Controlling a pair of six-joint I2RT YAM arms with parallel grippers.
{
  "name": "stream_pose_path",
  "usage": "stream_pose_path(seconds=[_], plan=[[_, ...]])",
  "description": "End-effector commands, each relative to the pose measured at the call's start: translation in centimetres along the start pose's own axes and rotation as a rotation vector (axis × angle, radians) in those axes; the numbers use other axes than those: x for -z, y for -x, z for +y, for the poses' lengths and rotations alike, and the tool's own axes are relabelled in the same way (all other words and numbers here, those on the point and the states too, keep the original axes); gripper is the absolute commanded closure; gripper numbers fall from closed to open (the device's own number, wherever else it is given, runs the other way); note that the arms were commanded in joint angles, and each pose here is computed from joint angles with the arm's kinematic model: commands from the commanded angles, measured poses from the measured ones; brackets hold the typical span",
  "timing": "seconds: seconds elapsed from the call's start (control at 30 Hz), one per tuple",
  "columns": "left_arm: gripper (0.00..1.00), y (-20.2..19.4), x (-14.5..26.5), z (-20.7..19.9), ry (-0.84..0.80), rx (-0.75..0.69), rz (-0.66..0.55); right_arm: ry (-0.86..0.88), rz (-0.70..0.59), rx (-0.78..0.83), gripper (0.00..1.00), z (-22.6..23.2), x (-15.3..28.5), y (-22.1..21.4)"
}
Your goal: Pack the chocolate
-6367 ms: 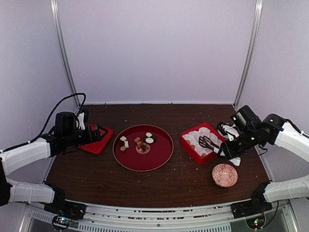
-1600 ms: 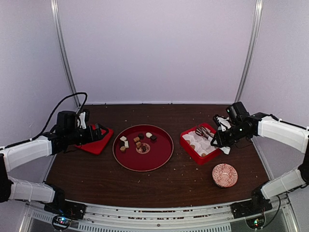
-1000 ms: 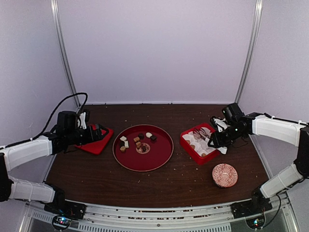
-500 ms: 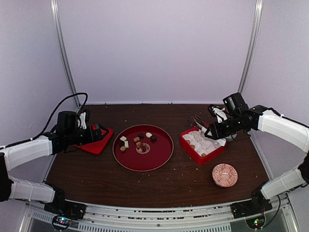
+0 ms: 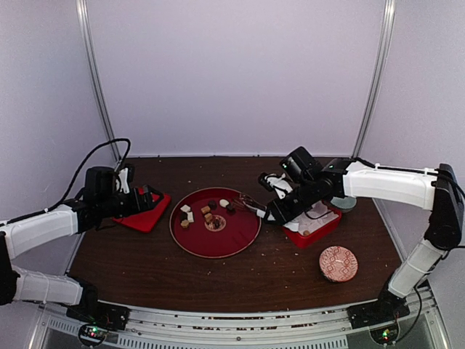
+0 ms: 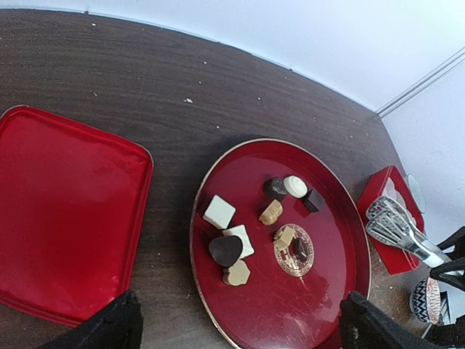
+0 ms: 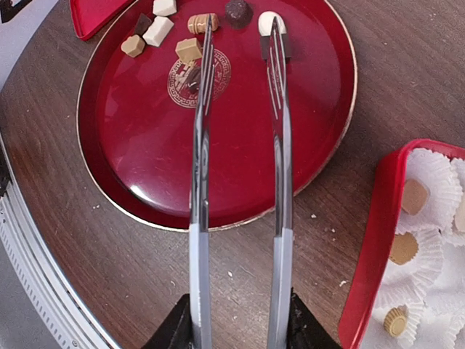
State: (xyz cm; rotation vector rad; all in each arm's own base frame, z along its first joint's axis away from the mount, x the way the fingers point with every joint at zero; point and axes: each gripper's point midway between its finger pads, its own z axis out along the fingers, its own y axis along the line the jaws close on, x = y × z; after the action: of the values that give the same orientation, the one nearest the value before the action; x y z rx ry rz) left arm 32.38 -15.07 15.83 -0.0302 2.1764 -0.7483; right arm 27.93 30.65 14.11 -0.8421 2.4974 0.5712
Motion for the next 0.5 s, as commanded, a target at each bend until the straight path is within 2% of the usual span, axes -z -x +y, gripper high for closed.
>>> stream_pose_path(seconds=[0.0,0.47], plan=[[0.03,0.6,0.2,-0.6,-0.023,-0.011,-0.037,-0.006,-0.047,0.023,0.63,0.6,-0.5,2.7],[0.03,0.5,-0.1,-0.4,-0.020,-0.014,-0.038,-0.073,0.065,0.098,0.62,-0.3,-5.2,5.8]])
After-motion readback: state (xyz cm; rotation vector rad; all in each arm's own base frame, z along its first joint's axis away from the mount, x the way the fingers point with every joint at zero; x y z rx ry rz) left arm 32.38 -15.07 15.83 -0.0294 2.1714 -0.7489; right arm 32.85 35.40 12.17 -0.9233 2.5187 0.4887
